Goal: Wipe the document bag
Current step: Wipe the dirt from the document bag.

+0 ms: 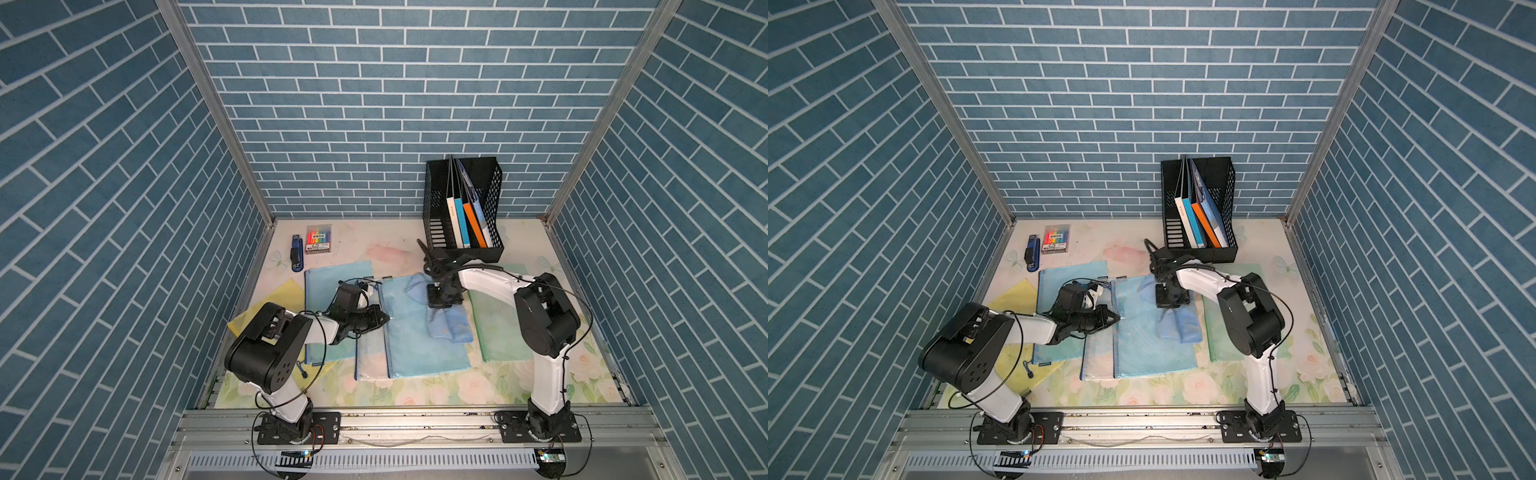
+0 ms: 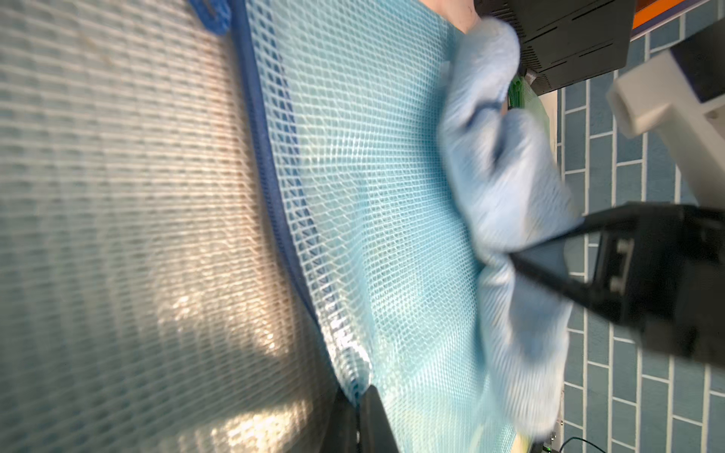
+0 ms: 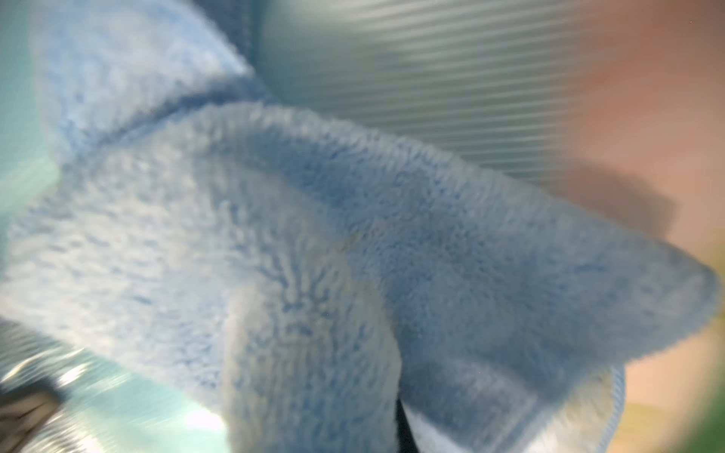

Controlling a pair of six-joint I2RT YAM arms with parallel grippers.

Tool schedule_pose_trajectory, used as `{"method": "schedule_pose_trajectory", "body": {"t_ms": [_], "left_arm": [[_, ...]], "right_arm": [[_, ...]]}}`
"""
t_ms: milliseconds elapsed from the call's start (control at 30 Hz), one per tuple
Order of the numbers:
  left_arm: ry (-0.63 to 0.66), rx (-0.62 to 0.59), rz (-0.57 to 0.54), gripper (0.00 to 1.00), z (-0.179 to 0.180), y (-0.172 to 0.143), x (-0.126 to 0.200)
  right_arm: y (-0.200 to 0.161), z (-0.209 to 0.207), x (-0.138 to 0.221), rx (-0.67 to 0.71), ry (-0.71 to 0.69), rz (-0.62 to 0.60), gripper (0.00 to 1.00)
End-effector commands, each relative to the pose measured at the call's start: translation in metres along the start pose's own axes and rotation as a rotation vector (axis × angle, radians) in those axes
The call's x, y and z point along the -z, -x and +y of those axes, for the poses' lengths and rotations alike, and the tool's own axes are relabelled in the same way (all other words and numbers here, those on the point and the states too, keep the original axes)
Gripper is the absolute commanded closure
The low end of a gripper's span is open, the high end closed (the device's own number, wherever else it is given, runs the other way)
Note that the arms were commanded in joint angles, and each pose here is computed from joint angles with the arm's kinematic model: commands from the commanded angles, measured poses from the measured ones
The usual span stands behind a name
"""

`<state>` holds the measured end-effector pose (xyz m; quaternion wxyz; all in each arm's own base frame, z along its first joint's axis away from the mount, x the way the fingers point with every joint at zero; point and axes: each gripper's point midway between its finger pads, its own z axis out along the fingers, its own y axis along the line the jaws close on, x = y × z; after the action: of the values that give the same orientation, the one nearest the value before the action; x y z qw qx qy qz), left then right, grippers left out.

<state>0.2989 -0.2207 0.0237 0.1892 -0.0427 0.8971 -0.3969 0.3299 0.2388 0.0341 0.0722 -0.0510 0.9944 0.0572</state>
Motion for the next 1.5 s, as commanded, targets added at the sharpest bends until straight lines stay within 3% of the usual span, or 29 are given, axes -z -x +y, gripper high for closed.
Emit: {"method": "schedule_pose_trajectory", "body": {"t_ms": [0, 200, 433, 567, 767, 1100, 1267, 1467], "left_arm": [[-0.001, -0.014, -0.01, 0.97, 0.0, 0.0, 0.001], [-0.002, -0.011, -0.02, 0.97, -0.002, 0.003, 0.001], [-0.005, 0.001, -0.035, 0.97, -0.003, 0.007, 0.002], [-0.004, 0.002, -0.035, 0.97, -0.003, 0.006, 0.003], [0.0, 0.003, -0.034, 0.98, -0.001, 0.005, 0.003], [-0.003, -0.003, -0.037, 0.98, -0.003, 0.004, 0.005], [-0.001, -0.003, -0.039, 0.98, -0.003, 0.005, 0.005], [-0.006, 0.005, -0.042, 0.98, -0.003, 0.006, 0.004]], "right_arm": [[-0.007, -0.017, 0.007, 0.032, -0.075, 0.007, 1.0], [-0.012, 0.034, 0.003, 0.09, 0.013, -0.006, 1.0], [-0.053, 0.138, -0.001, 0.262, 0.146, 0.044, 1.0], [-0.07, 0.165, 0.0, 0.305, 0.188, 0.058, 1.0], [-0.07, 0.121, -0.007, 0.225, 0.1, 0.086, 1.0], [-0.047, -0.019, 0.007, -0.009, -0.064, 0.035, 1.0], [-0.041, -0.015, 0.01, -0.03, -0.047, 0.016, 1.0], [-0.054, 0.07, 0.004, 0.142, 0.049, 0.035, 1.0]]}}
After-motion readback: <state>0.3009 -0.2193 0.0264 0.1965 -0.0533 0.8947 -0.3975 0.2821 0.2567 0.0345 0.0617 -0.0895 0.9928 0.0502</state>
